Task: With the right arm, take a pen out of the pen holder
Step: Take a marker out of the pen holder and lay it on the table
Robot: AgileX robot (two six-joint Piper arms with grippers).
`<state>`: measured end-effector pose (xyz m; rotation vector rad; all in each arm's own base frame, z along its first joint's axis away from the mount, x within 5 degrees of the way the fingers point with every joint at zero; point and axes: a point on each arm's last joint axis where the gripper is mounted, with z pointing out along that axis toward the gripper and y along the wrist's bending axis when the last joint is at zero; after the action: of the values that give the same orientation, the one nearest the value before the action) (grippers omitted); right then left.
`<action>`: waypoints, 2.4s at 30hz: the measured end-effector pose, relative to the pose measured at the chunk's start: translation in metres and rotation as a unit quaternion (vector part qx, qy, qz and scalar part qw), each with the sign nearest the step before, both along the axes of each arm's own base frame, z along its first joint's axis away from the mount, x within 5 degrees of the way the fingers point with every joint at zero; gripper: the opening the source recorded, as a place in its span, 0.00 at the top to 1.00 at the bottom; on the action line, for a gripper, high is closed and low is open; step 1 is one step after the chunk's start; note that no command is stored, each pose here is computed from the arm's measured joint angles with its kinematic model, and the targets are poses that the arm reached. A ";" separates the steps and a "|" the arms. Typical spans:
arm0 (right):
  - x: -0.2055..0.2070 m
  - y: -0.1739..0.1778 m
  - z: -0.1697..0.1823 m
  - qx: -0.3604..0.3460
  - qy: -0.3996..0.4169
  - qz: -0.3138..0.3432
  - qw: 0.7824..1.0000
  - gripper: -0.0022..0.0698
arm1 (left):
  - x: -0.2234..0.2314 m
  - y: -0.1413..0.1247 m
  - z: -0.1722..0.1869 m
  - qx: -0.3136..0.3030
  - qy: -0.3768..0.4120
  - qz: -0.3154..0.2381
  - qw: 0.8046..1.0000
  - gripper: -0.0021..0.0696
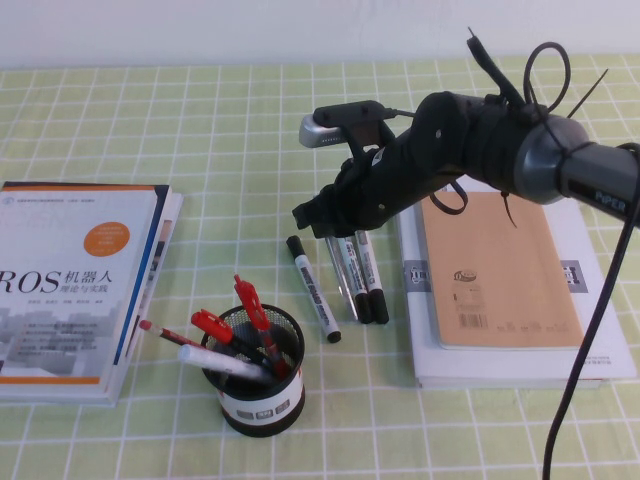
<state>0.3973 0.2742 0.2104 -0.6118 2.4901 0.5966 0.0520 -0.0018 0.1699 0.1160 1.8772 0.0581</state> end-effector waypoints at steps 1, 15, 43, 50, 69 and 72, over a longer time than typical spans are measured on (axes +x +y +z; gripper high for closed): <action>0.001 0.001 -0.002 0.000 0.001 -0.001 1.000 0.91 | 0.000 0.000 0.000 0.000 0.000 0.000 1.000 0.98; 0.007 0.000 -0.015 0.000 0.010 -0.021 1.000 0.83 | 0.000 0.000 0.000 0.000 0.000 0.000 1.000 0.98; -0.138 -0.087 0.085 0.004 -0.053 -0.018 0.998 0.98 | 0.000 0.000 0.000 0.000 0.000 0.000 1.000 0.98; -0.193 -0.122 0.089 0.012 -0.064 -0.017 0.998 0.99 | 0.000 0.000 0.000 0.000 0.000 0.000 1.000 0.98; -0.218 -0.149 0.053 -0.048 -0.073 0.000 0.996 0.99 | 0.000 0.000 0.000 0.000 0.000 0.000 1.000 0.98; -0.224 -0.170 0.046 -0.028 -0.118 -0.049 0.991 0.99 | 0.000 0.000 0.000 0.000 0.000 0.000 1.000 0.98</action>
<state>0.1733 0.1040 0.2562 -0.5434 2.3047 0.3931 0.0520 -0.0018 0.1699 0.1160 1.8772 0.0581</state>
